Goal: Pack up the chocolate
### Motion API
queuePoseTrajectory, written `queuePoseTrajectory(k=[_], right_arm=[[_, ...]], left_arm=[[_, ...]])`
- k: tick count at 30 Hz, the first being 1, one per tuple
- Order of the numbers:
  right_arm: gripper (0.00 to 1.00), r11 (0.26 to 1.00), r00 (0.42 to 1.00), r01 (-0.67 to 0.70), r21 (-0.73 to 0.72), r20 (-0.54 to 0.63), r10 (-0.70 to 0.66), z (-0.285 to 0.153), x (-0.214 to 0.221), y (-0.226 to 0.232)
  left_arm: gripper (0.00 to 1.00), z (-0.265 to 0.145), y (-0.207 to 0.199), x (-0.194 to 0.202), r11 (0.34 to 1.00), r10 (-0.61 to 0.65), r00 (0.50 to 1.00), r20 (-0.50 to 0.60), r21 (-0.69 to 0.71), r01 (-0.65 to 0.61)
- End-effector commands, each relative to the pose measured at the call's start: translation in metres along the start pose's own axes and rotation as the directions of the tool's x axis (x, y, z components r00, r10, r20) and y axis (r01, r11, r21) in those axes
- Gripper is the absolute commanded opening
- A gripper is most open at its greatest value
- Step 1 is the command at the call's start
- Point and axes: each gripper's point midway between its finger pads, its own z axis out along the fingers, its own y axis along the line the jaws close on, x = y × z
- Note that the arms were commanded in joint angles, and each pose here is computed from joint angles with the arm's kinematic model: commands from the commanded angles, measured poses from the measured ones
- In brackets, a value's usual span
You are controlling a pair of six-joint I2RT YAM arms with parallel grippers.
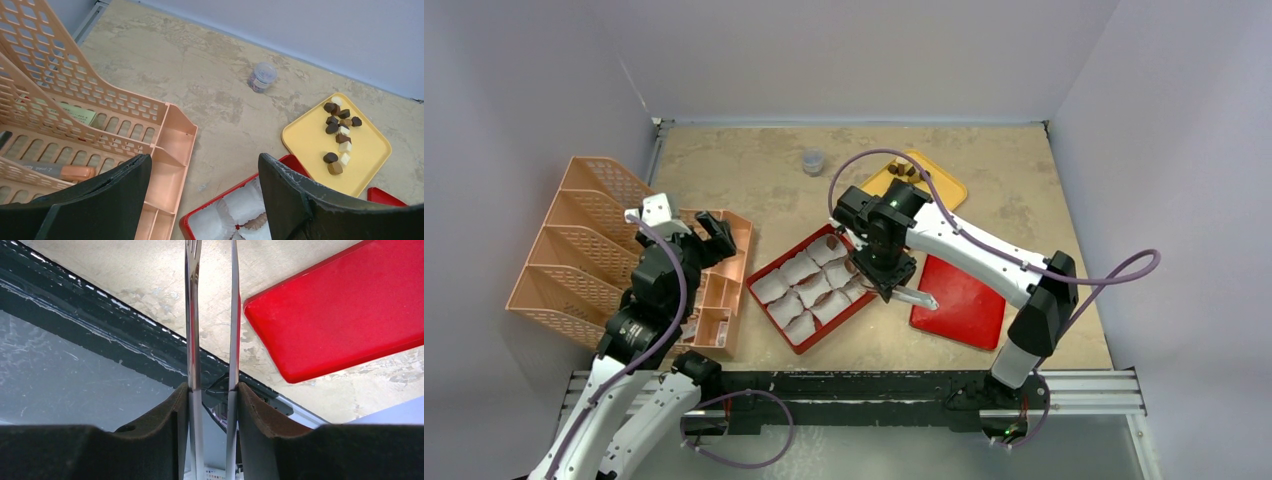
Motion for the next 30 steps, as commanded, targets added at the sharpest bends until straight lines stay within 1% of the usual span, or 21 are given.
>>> queuePoseTrajectory(k=[1,4,10,12,15,19,22,25,30], right_arm=[[0.38,1.0,0.997,-0.023,-0.004,0.079,0.023,-0.03,-0.003,-0.002],[0.38,0.998,0.99,-0.065,-0.002,0.125,0.064,-0.037,-0.011,-0.006],[0.36,0.991,0.966,-0.129,0.02,0.228,0.121,-0.05,-0.032,-0.031],[0.36,0.988,0.953,-0.151,0.035,0.269,0.136,-0.057,-0.039,-0.044],[0.36,0.976,0.937,-0.194,0.101,0.314,0.154,-0.059,-0.048,-0.074],[0.37,0.959,0.928,-0.232,0.163,0.333,0.168,-0.051,-0.056,-0.11],[0.38,0.951,0.913,-0.259,0.17,0.364,0.184,-0.045,-0.066,-0.127],[0.39,0.947,0.9,-0.278,0.16,0.389,0.198,-0.037,-0.078,-0.136],[0.39,0.957,0.915,-0.26,0.128,0.349,0.202,-0.004,-0.091,-0.136]], left_arm=[[0.78,0.002,-0.002,-0.009,1.0,-0.013,1.0,0.026,-0.002,0.013],[0.78,0.003,-0.004,-0.008,1.0,-0.013,1.0,0.025,0.008,0.013],[0.77,0.007,-0.012,-0.003,0.999,-0.003,1.0,-0.002,0.035,0.003],[0.77,0.007,-0.01,-0.004,1.0,-0.003,1.0,0.002,0.026,0.003],[0.77,0.007,-0.008,-0.005,1.0,-0.005,1.0,0.01,0.02,0.005],[0.77,0.012,-0.012,-0.001,1.0,0.006,1.0,-0.009,0.023,-0.006],[0.77,0.014,-0.015,0.0,0.999,0.01,1.0,-0.021,0.032,-0.01],[0.77,0.015,-0.013,-0.001,1.0,0.004,1.0,-0.017,0.016,-0.004],[0.77,0.014,-0.011,0.005,1.0,0.015,0.999,-0.031,0.016,-0.015]])
